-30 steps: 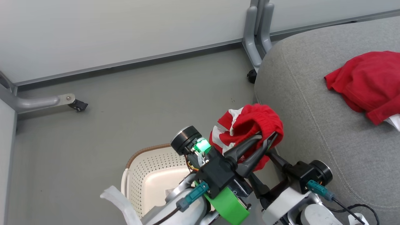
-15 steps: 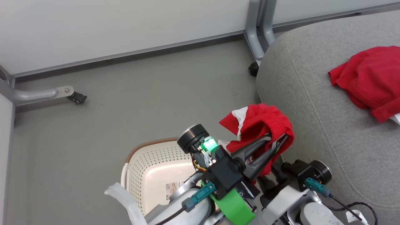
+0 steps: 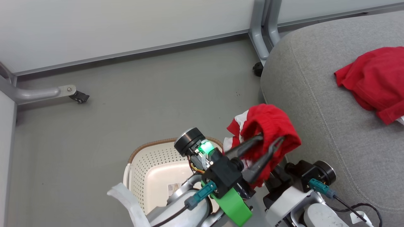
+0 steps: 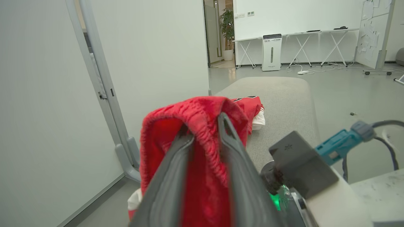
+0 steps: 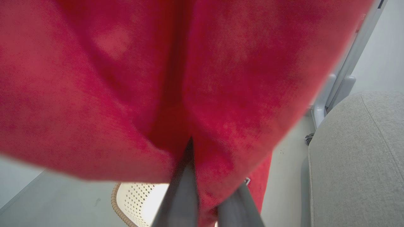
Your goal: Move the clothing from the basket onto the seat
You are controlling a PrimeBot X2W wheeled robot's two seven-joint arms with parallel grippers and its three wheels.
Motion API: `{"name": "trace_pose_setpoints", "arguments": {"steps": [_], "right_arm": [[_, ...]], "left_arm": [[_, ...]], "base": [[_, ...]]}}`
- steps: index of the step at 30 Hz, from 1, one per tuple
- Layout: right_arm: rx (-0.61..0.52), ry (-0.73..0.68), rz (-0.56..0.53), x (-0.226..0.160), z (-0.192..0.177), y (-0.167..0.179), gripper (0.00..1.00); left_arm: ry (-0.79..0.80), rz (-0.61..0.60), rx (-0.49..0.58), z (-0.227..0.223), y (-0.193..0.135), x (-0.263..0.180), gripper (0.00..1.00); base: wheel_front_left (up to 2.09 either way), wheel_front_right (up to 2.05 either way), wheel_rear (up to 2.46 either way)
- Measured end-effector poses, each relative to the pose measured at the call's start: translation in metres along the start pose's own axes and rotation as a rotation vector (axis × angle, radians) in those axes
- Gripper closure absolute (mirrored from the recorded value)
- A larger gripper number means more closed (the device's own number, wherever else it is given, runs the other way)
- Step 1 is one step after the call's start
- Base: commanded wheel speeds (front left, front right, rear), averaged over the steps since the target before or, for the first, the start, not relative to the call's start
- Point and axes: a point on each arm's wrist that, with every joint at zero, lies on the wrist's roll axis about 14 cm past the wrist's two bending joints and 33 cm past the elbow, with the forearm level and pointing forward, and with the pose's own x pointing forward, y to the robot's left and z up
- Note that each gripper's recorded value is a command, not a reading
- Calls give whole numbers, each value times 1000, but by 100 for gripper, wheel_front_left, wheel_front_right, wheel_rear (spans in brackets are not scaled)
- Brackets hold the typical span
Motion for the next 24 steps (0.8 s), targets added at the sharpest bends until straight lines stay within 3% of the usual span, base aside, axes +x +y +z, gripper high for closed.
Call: {"name": "trace_pose_setpoints", "arguments": {"steps": [24], "right_arm": [[72, -85, -75, -3, 23, -14, 100]], "left_arm": [[71, 42, 42, -18, 10, -12, 0]], "base": [[0, 0, 0]]}}
